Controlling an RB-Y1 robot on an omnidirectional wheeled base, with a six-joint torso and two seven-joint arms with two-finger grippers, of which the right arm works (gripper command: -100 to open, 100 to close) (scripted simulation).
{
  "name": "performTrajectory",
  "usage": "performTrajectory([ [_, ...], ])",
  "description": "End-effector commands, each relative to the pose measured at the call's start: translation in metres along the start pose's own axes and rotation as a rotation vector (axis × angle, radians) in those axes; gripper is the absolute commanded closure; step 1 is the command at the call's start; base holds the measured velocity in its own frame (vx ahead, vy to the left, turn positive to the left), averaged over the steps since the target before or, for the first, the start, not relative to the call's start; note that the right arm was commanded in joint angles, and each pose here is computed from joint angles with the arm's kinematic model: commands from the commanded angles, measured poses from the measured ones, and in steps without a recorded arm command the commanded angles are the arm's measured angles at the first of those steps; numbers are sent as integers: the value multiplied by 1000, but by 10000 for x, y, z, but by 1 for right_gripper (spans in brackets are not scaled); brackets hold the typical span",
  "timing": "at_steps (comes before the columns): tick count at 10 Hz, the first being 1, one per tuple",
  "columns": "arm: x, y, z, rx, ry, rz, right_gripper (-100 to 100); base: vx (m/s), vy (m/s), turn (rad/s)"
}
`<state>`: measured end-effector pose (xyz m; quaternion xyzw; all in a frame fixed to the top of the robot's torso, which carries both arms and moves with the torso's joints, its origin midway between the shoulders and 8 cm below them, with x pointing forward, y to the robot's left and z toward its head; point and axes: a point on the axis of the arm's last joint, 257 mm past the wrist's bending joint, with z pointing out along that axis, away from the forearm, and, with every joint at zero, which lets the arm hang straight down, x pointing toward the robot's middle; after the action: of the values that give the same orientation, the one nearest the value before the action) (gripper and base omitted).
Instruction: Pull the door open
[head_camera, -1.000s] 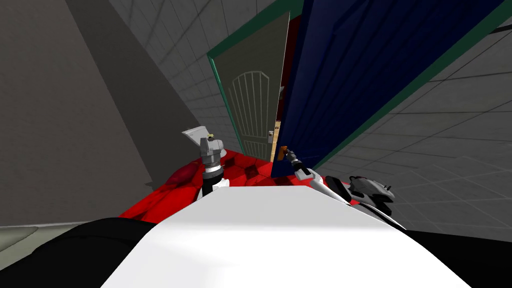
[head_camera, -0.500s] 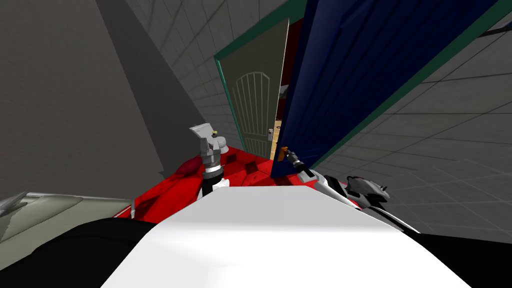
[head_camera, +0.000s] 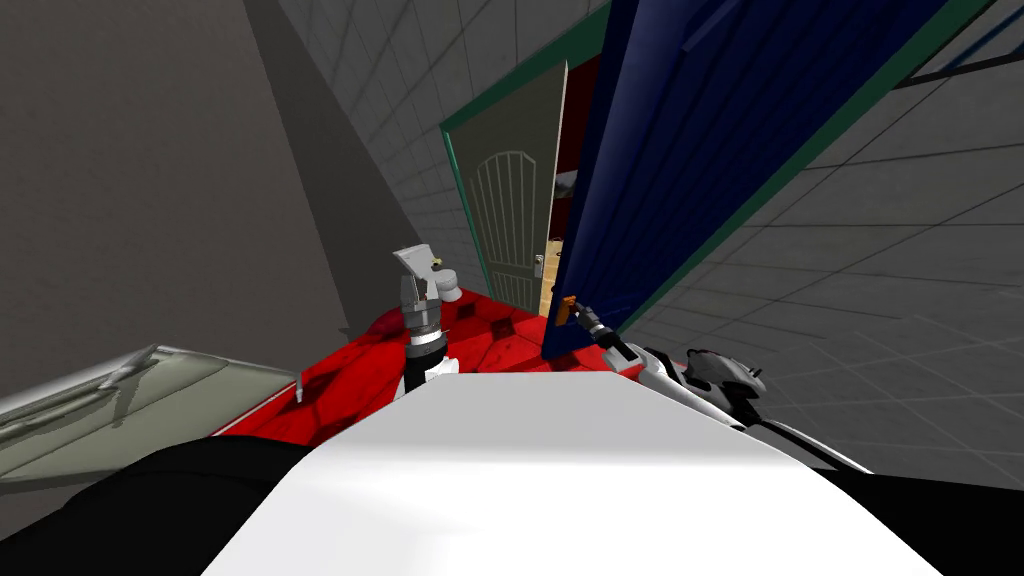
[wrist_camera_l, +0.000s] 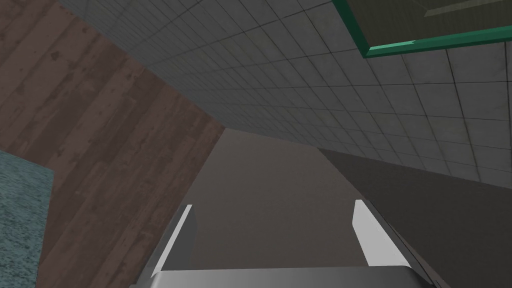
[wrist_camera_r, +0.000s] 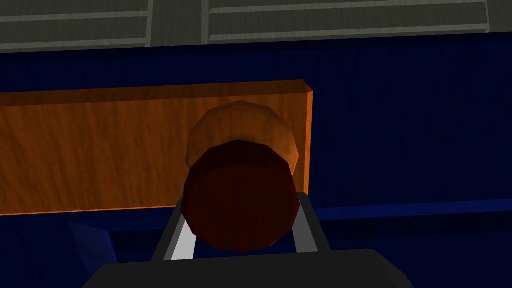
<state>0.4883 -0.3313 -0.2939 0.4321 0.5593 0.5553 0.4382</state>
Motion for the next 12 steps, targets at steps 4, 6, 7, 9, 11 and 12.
performTrajectory([
  [4,17,-27,-161,2,39,2,100,-163,-119,122],
  [6,24,-25,-241,1,60,4,100,-147,-105,114],
  [7,29,-24,-296,0,74,5,100,-144,-82,134],
  [9,38,-22,-389,0,98,8,100,-186,-110,130],
  [11,42,-22,-438,0,110,10,100,-137,-97,76],
  [12,-19,-6,-408,2,95,1,100,-51,-48,4],
])
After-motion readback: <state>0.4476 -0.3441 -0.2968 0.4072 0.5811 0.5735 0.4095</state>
